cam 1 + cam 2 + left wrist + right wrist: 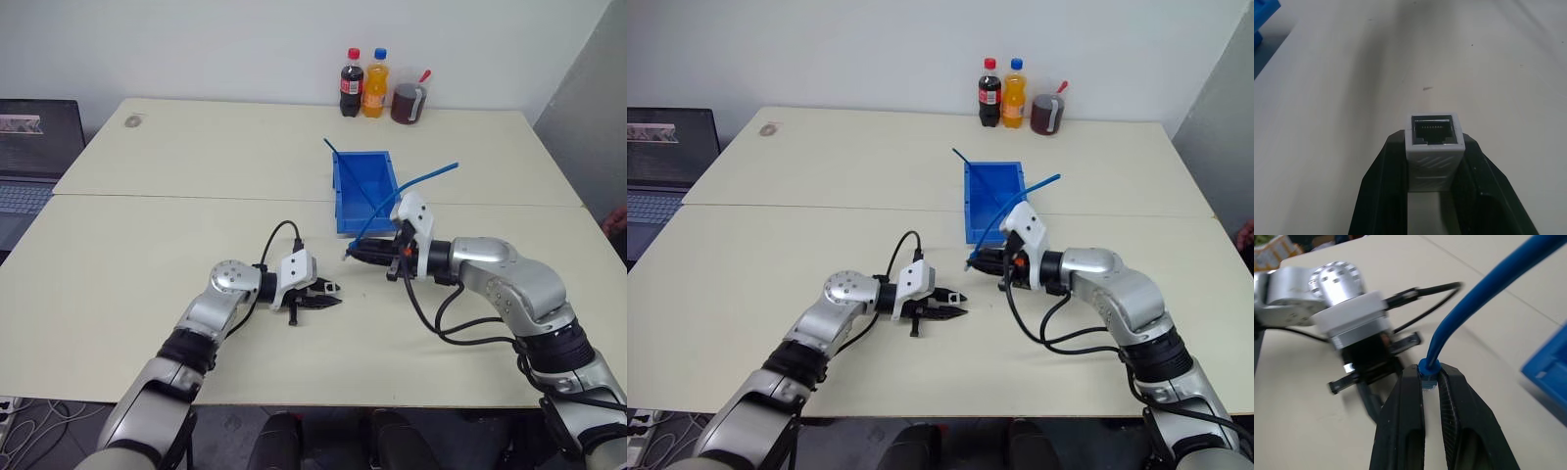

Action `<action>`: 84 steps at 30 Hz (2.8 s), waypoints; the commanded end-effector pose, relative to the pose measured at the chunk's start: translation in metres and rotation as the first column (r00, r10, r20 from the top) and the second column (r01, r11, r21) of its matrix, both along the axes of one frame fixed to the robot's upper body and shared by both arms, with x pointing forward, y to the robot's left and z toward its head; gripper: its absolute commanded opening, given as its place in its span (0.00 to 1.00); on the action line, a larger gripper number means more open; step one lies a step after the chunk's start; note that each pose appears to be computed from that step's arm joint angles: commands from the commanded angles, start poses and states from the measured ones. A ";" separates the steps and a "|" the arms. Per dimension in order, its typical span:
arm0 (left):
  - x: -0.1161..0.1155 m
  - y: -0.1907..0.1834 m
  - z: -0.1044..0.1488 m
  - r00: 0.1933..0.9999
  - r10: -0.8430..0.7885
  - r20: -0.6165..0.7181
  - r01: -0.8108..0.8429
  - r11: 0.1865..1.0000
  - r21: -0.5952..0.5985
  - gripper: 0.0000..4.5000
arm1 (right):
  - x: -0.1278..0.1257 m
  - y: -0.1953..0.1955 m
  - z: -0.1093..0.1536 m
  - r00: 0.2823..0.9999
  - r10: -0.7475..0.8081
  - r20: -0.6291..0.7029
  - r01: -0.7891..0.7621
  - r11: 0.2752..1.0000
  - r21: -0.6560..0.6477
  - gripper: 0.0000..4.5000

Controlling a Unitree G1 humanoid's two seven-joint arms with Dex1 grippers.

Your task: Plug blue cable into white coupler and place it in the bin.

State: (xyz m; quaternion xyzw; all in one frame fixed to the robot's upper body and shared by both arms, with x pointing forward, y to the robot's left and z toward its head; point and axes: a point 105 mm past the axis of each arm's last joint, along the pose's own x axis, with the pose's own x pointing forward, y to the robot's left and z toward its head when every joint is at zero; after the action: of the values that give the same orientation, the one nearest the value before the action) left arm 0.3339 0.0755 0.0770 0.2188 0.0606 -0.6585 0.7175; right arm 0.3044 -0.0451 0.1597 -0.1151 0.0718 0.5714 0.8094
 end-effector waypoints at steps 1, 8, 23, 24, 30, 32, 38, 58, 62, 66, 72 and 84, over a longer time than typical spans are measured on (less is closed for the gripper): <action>-0.008 -0.007 -0.014 0.996 -0.077 -0.033 0.078 0.997 0.024 0.18 | -0.009 0.008 0.001 0.995 0.054 0.079 -0.051 0.998 -0.031 0.04; -0.012 -0.007 -0.016 0.993 -0.110 -0.038 0.111 0.994 0.017 0.18 | -0.008 0.008 -0.014 0.994 0.077 0.074 -0.071 0.994 -0.089 0.04; -0.017 -0.015 -0.009 0.993 -0.110 -0.038 0.108 0.994 -0.032 0.18 | -0.001 -0.001 -0.036 0.988 0.140 0.068 -0.123 0.970 -0.211 0.04; -0.018 -0.015 -0.009 0.993 -0.108 -0.039 0.107 0.994 -0.033 0.18 | 0.000 -0.002 -0.036 0.988 0.141 0.069 -0.123 0.969 -0.214 0.04; -0.020 -0.015 -0.010 0.994 -0.102 -0.042 0.101 0.994 -0.034 0.18 | 0.005 -0.007 -0.038 0.980 0.186 0.064 -0.164 0.953 -0.256 0.04; -0.020 -0.013 -0.009 0.994 -0.097 -0.042 0.096 0.995 -0.034 0.18 | 0.005 -0.008 -0.037 0.977 0.210 0.048 -0.190 0.945 -0.268 0.04; -0.018 -0.013 -0.007 0.995 -0.088 -0.037 0.087 0.996 -0.036 0.18 | 0.005 -0.012 -0.040 0.967 0.254 0.033 -0.231 0.921 -0.314 0.04; -0.012 -0.016 0.000 0.999 -0.046 -0.019 0.044 0.997 -0.064 0.26 | 0.005 -0.009 -0.085 0.975 0.219 -0.033 -0.216 0.906 -0.365 0.04; -0.014 -0.011 0.012 0.999 -0.025 -0.030 0.021 0.994 -0.104 0.42 | 0.016 -0.011 -0.066 0.991 0.124 -0.050 -0.133 0.957 -0.259 0.04; -0.010 0.002 0.028 0.996 0.083 -0.013 -0.084 0.983 -0.163 0.62 | 0.024 -0.013 -0.030 0.992 0.014 -0.126 -0.022 0.997 -0.069 0.04; -0.012 0.032 0.057 0.950 0.311 0.006 -0.299 0.918 -0.261 0.91 | 0.059 -0.026 0.040 0.954 -0.096 -0.283 0.156 0.968 0.197 0.04; -0.021 0.036 0.082 0.818 0.575 -0.026 -0.530 0.734 -0.426 1.00 | 0.152 -0.039 0.063 0.850 -0.424 -0.313 0.488 0.858 0.162 0.41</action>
State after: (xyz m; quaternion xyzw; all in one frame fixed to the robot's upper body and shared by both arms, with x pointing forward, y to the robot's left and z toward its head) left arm 0.3178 0.1155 0.1551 0.0615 -0.0447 -0.4021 0.9124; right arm 0.4473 -0.0760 0.2126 0.1013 0.1622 0.4044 0.8944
